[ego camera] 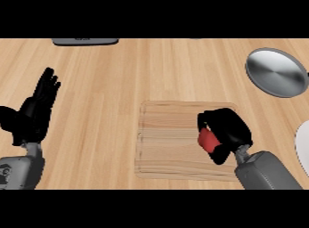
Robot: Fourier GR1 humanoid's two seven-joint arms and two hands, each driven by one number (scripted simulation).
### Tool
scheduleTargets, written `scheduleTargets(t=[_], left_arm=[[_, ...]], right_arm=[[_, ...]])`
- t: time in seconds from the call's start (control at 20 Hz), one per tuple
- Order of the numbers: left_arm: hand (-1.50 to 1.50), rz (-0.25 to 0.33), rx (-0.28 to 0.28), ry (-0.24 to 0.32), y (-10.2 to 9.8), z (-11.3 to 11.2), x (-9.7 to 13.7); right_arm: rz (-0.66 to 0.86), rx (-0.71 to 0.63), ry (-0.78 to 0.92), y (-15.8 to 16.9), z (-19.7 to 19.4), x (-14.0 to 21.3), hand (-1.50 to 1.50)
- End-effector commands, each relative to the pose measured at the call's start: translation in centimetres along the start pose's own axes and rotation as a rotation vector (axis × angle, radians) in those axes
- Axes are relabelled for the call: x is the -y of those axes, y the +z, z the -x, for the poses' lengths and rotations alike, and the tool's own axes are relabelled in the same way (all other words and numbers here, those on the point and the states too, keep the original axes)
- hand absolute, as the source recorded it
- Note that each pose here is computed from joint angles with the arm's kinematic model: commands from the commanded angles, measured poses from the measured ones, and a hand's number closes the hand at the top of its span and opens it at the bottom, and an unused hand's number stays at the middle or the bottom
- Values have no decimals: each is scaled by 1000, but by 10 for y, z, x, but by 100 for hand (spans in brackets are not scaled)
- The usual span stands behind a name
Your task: Pick the bell pepper from the cutting board and place it in the pan
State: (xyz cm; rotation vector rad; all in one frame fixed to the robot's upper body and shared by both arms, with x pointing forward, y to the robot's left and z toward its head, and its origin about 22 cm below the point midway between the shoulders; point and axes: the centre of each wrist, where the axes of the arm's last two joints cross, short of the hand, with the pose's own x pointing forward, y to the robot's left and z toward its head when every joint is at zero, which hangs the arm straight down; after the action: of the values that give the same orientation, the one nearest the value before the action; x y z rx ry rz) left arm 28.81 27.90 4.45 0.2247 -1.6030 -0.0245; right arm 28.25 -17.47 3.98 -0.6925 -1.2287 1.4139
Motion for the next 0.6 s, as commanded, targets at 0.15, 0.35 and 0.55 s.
scheduleTargets(t=[0.15, 0.35, 0.55], left_arm=[[0, -5, 11, 4, 5, 3, 7], [0, 21, -3, -2, 4, 0, 11], [0, 31, 31, -2, -2, -2, 1]], right_arm=[[389, 69, -106, 46, 13, 65, 150], [486, 0, -132, 81, 34, 78, 150], [580, -36, -271, 64, 73, 100, 150]])
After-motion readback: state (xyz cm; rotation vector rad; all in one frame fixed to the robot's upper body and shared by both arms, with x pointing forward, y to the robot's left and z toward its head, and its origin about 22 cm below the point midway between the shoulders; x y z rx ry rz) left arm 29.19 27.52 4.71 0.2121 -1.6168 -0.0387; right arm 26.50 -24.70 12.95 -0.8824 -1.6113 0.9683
